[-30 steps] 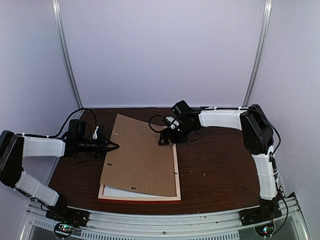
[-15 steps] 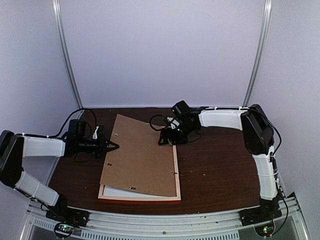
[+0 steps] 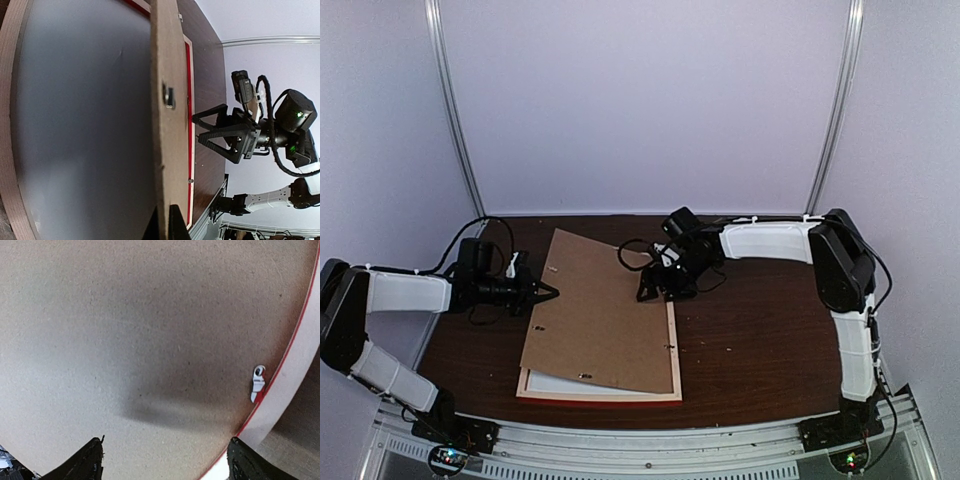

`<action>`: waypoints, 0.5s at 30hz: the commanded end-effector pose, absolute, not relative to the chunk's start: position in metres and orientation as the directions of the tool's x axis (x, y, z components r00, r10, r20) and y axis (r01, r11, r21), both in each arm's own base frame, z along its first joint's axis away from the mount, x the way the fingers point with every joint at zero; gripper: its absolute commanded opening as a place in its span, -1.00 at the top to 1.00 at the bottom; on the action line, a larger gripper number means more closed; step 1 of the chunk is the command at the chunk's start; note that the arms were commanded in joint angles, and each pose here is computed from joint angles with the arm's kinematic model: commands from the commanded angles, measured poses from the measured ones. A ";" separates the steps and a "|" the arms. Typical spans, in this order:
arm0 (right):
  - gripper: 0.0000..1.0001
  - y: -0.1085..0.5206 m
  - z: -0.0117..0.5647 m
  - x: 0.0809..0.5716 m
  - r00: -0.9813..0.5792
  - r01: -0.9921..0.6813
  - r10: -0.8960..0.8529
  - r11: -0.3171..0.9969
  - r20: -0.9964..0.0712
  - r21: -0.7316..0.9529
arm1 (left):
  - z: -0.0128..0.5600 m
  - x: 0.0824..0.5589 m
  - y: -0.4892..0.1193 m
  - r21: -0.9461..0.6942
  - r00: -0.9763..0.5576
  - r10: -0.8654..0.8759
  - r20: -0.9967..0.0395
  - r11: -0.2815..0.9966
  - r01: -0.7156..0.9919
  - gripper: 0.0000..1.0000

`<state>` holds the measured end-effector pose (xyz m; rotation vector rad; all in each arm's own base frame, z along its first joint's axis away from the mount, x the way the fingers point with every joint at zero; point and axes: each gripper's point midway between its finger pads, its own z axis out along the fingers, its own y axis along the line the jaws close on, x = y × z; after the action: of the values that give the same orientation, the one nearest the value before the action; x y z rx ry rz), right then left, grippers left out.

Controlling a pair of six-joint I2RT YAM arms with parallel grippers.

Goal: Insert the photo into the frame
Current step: Place the backboard with the photo.

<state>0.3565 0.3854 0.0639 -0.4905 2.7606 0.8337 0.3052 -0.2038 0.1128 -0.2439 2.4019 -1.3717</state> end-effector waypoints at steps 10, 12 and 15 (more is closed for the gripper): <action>-0.75 0.372 0.098 0.301 -0.852 -0.521 -0.406 0.711 -0.329 0.472 | 0.076 0.298 -0.194 -0.777 -0.926 -0.303 -0.226 0.629 -0.017 1.00; -0.75 0.373 0.097 0.294 -0.846 -0.532 -0.421 0.703 -0.326 0.472 | 0.077 0.299 -0.194 -0.776 -0.925 -0.305 -0.226 0.630 -0.017 1.00; -0.74 0.374 0.093 0.285 -0.842 -0.540 -0.439 0.696 -0.314 0.473 | 0.077 0.299 -0.194 -0.776 -0.925 -0.304 -0.226 0.631 -0.017 1.00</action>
<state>0.3021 0.3742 0.0912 -0.7208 2.7271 0.8314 0.3054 -0.2039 0.1118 -0.2423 2.4046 -1.3699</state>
